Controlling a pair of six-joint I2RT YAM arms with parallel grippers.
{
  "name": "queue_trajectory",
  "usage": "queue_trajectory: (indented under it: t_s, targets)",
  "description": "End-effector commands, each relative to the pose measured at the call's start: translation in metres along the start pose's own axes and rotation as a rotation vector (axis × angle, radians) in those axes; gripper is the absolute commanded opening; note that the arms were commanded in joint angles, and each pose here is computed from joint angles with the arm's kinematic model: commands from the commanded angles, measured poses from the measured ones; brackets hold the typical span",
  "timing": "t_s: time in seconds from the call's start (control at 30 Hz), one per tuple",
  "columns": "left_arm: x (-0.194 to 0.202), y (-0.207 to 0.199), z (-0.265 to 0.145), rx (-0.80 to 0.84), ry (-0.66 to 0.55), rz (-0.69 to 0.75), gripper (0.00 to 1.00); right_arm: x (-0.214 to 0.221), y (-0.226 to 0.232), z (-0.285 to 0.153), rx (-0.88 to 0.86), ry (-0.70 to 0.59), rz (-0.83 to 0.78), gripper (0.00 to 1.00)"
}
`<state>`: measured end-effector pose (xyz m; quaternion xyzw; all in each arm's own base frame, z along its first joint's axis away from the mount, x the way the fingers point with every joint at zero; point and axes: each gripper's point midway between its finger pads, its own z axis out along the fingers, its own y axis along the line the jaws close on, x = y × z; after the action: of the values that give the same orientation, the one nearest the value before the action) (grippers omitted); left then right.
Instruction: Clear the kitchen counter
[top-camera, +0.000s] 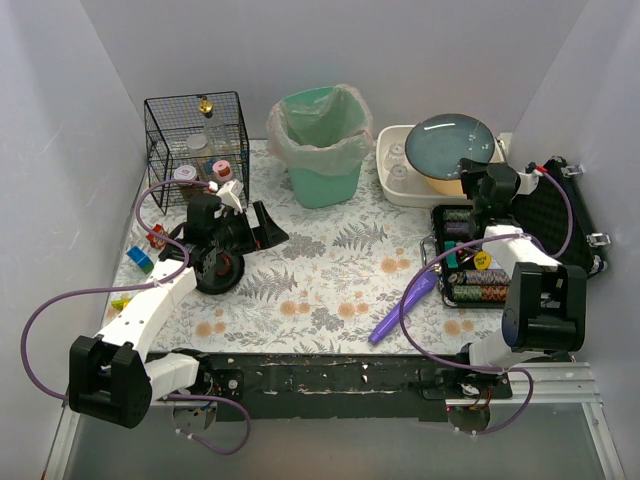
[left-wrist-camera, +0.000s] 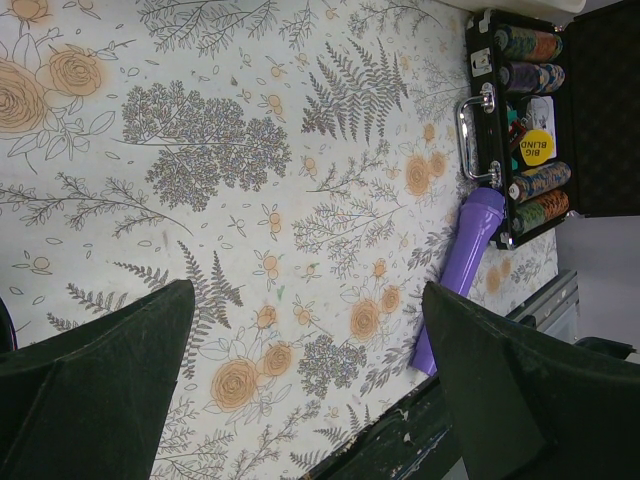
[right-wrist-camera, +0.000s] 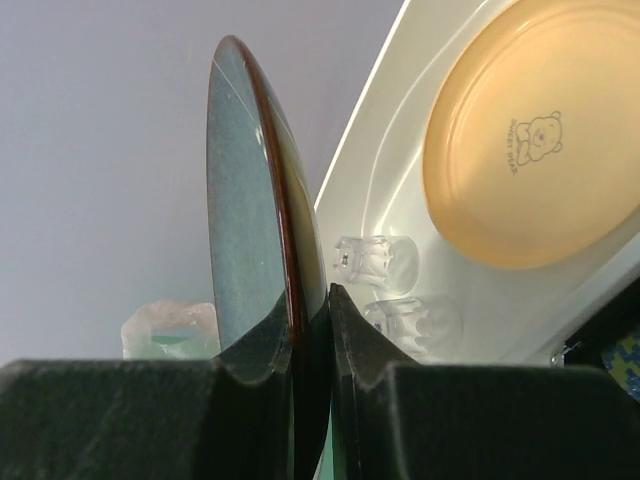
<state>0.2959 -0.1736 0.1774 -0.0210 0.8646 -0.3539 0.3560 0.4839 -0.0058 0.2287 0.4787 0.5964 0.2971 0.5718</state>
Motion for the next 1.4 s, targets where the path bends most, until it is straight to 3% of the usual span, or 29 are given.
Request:
queue_trajectory:
  t_s: [0.0, 0.4, 0.9, 1.37]
  targets:
    - [-0.009, -0.009, -0.008, 0.028, -0.034, 0.03, 0.98, -0.068, 0.102, -0.025, -0.37, -0.168, 0.17, 0.01]
    - [-0.008, -0.007, -0.003, 0.031, -0.021, 0.028, 0.98, -0.064, 0.048, 0.005, -0.285, -0.193, 0.151, 0.01]
    - [-0.011, -0.009, -0.006, 0.031, -0.031, 0.041, 0.98, -0.057, -0.016, 0.082, -0.1, -0.167, 0.063, 0.01]
    - [-0.005, -0.006, -0.004, 0.024, -0.016, 0.04, 0.98, -0.052, -0.039, 0.125, -0.018, -0.104, -0.008, 0.04]
